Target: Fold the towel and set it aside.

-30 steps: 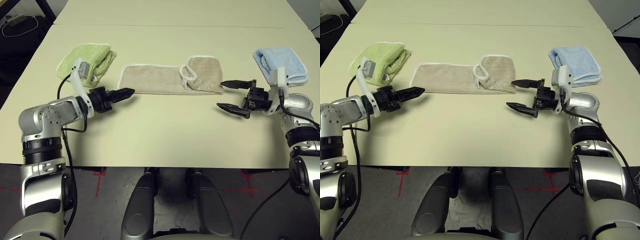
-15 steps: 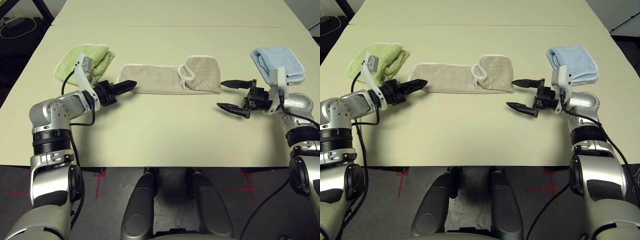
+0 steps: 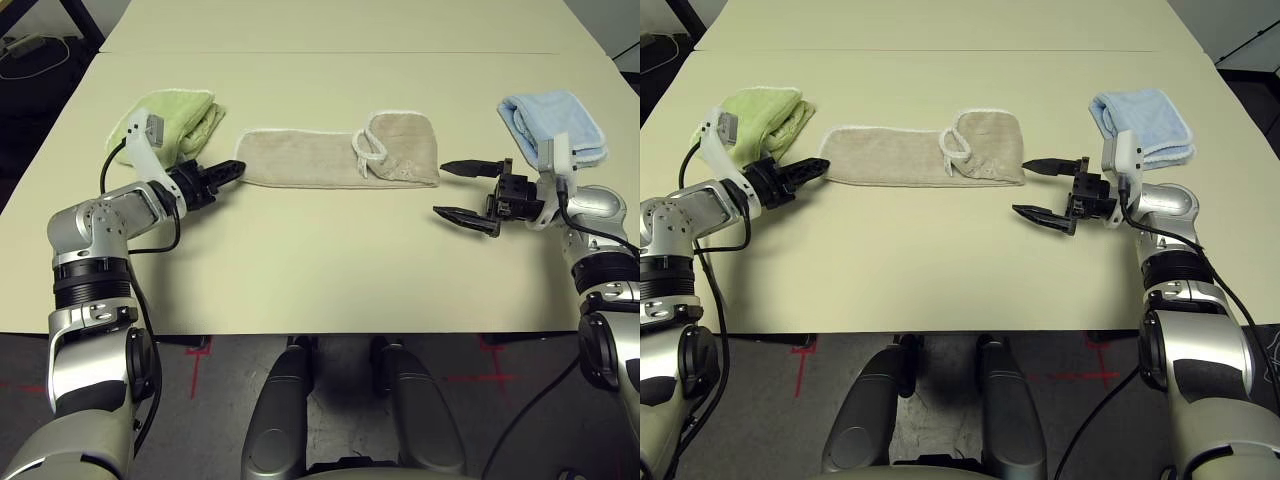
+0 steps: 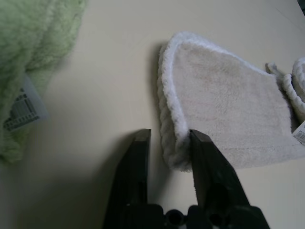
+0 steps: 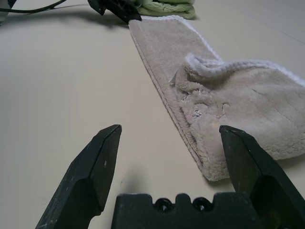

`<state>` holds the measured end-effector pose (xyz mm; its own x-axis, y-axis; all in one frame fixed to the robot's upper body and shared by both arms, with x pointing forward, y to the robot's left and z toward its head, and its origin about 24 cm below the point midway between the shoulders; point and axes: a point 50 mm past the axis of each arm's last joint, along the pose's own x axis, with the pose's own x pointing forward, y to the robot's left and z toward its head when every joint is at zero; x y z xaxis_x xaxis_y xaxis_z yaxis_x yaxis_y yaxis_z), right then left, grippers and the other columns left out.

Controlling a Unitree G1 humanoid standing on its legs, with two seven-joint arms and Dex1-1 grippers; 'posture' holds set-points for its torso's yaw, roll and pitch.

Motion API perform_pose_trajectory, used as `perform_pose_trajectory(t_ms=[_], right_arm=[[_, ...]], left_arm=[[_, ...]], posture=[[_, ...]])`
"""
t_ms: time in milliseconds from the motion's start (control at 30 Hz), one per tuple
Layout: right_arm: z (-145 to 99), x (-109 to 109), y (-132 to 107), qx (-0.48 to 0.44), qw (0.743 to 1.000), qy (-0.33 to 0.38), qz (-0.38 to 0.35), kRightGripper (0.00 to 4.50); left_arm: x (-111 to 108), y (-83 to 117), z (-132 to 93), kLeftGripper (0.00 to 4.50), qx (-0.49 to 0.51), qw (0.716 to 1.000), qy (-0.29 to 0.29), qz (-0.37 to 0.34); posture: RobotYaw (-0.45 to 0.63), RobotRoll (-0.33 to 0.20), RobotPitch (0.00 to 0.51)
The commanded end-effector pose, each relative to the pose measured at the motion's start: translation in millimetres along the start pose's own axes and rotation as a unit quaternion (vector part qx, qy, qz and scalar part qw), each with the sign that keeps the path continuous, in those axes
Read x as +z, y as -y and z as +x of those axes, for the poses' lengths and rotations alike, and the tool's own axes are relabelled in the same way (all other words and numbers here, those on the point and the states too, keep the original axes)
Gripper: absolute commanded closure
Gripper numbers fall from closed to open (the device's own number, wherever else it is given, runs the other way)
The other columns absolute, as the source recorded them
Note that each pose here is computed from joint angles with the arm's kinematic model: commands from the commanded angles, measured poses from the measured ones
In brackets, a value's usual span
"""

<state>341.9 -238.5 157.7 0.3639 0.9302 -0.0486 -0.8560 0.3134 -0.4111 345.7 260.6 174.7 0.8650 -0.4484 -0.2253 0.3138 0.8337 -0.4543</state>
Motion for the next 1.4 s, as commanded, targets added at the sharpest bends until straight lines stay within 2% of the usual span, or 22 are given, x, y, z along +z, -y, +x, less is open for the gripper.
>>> perform_pose_trajectory(t_ms=[33,467,700,900,1033,1133,1300,1400], right_arm=[[-4,-3,-2,0.001,1.0,-0.014,-0.002,0.0],[-5,-3,-1,-0.005,1.0,-0.021,-0.005,0.0],[-4,-3,-1,-0.006,1.0,-0.021,-0.005,0.0],[-4,-4,-1,-0.006,1.0,-0.021,-0.005,0.0],[-3,-3,-1,-0.005,1.0,-0.02,-0.006,0.0],[-3,-3,0,-0.006,1.0,-0.02,-0.007,0.0],[-4,-3,0,-0.007,1.0,-0.022,-0.008,0.0],[-3,-3,0,-0.005,1.0,-0.021,-0.008,0.0]], left_arm=[[-4,-3,-2,4.46,0.005,1.0,-0.011,-0.019],[3,13,-3,4.46,-0.041,0.998,-0.016,-0.043],[4,13,-2,4.46,-0.031,0.999,-0.016,-0.025],[16,15,4,4.46,-0.008,1.0,0.004,0.017],[13,7,6,4.46,0.027,0.999,-0.013,0.036],[4,0,4,3.82,0.042,0.997,-0.042,0.042],[-2,3,-1,1.98,0.014,0.996,-0.079,0.025],[3,3,-6,0.82,0.006,0.996,-0.086,0.022]], posture=[[0.05,0.0,0.235],[0.05,0.0,0.23],[0.05,0.0,0.224],[0.05,0.0,0.221],[0.05,0.0,0.219],[0.04,0.0,0.218],[0.05,0.0,0.219],[0.05,0.0,0.219]])
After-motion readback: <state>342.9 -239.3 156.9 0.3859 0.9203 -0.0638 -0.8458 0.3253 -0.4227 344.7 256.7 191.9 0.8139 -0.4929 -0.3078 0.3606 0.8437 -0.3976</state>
